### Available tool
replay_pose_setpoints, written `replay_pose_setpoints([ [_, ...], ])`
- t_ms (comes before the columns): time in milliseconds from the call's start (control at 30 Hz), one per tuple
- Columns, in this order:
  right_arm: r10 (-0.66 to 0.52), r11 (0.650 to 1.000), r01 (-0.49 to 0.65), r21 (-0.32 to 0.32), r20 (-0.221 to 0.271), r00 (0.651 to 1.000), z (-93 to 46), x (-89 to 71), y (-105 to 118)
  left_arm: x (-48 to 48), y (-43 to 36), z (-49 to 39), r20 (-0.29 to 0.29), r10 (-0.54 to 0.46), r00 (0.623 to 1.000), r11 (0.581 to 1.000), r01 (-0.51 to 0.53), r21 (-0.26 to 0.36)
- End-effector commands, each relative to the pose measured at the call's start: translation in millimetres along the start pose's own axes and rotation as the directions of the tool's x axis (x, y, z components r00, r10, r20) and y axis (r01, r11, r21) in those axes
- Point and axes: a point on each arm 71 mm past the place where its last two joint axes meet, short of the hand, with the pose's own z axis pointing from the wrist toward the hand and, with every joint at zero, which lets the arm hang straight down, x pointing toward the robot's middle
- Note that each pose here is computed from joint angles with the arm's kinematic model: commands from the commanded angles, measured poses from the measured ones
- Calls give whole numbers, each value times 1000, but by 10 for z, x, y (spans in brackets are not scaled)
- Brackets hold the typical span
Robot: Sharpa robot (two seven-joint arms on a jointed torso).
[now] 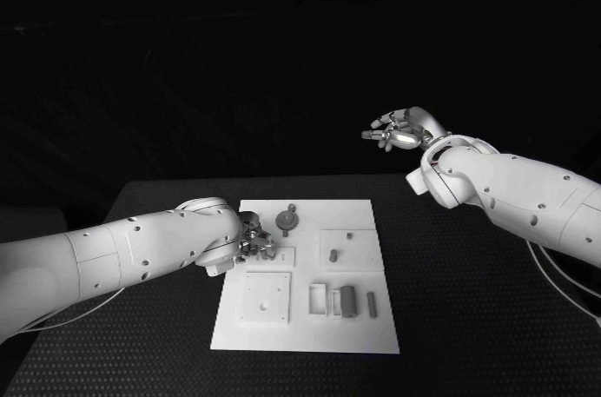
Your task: Assemble the parts on the task board
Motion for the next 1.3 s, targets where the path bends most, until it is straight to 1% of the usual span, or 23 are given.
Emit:
replay_pose_setpoints([
  [33, 10, 1000, -10, -12, -23, 1000, 2, 18, 10, 22, -11, 0, -25, 19, 1000, 1000, -19, 1],
  [267, 16, 1000, -16, -13, -35, 999, 7, 30, 11, 23, -8, 9, -22, 20, 1000, 1000, -20, -3],
  [400, 27, 1000, -28, -11, -44, 999, 11, 39, 11, 41, -4, 21, -20, 24, 1000, 1000, -24, -4],
  [600, 30, 999, -31, -13, -48, 998, 11, 47, 15, 63, -5, 32, -19, 31, 999, 1000, -31, -3],
  [833, 33, 999, -34, -12, -52, 998, 14, 55, 17, 68, -11, 37, -14, 42, 999, 999, -42, -1],
  [1133, 34, 999, -35, -11, -57, 998, 15, 69, 13, 72, -42, 34, 3, 84, 996, 996, -84, 6],
  [1300, 35, 999, -35, -11, -58, 998, 12, 74, 9, 59, -38, 33, 23, 92, 995, 996, -92, 8],
])
